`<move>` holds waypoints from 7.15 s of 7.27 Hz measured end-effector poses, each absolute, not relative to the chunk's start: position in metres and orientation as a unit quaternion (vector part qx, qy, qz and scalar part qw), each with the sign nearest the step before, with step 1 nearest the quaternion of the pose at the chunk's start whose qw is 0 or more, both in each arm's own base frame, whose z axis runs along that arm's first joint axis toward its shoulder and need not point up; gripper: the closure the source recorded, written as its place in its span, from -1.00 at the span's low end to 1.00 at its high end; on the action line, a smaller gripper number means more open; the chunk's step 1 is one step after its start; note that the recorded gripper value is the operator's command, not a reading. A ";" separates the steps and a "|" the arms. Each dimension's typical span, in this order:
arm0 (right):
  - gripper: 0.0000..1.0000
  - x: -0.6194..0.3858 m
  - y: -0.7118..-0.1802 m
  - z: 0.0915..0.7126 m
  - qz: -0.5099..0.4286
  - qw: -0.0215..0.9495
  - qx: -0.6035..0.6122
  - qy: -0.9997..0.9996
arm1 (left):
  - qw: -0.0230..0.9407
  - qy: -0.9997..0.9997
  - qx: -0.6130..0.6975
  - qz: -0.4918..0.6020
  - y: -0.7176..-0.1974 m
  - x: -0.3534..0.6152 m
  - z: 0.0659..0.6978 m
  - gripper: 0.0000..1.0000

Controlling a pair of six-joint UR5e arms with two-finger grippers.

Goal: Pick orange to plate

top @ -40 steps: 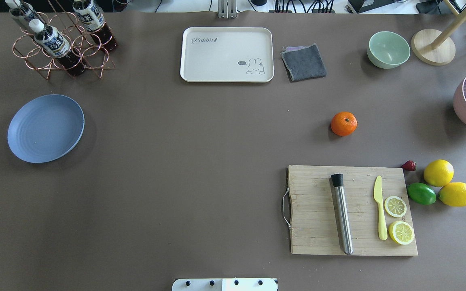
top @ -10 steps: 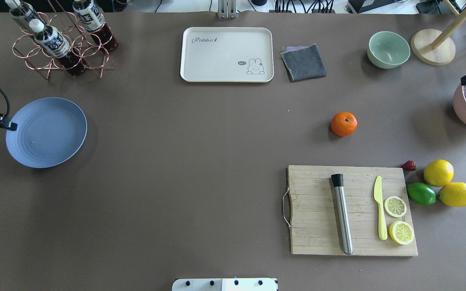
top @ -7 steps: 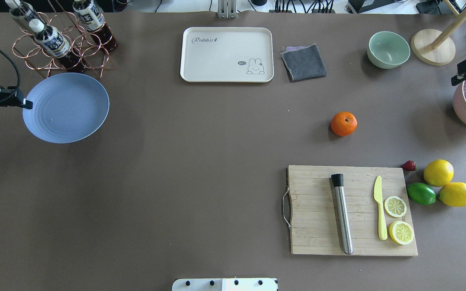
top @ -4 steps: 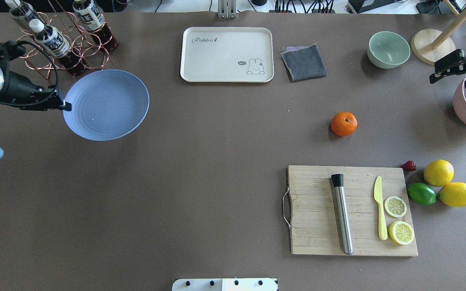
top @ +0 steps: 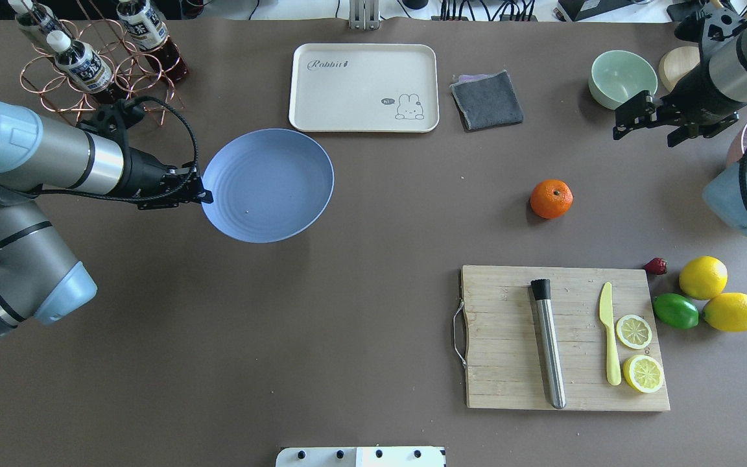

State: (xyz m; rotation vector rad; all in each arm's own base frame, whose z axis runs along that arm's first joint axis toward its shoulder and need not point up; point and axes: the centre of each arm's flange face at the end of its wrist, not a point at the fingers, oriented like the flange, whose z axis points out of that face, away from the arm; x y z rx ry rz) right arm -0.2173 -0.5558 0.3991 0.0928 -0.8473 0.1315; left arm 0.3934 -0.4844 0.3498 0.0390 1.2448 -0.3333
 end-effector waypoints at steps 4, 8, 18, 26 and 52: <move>-1.00 -0.276 -0.550 0.406 0.061 0.907 0.053 -0.413 | 0.805 0.561 0.021 -0.193 -0.419 0.508 0.264 1.00; -1.00 -0.314 -0.541 0.403 0.064 0.908 0.052 -0.411 | 0.815 0.540 0.039 -0.206 -0.394 0.570 0.261 1.00; -1.00 -0.375 -0.539 0.437 0.057 0.920 0.058 -0.383 | 0.828 0.521 0.083 -0.191 -0.434 0.522 0.292 -0.97; 1.00 -0.382 -0.534 0.441 0.045 0.910 0.065 -0.407 | 0.824 0.528 0.072 -0.191 -0.449 0.500 0.287 -0.97; -1.00 -0.633 -0.470 0.198 0.075 0.914 0.109 -0.384 | 0.870 0.451 0.199 0.011 -0.507 0.017 0.525 -0.97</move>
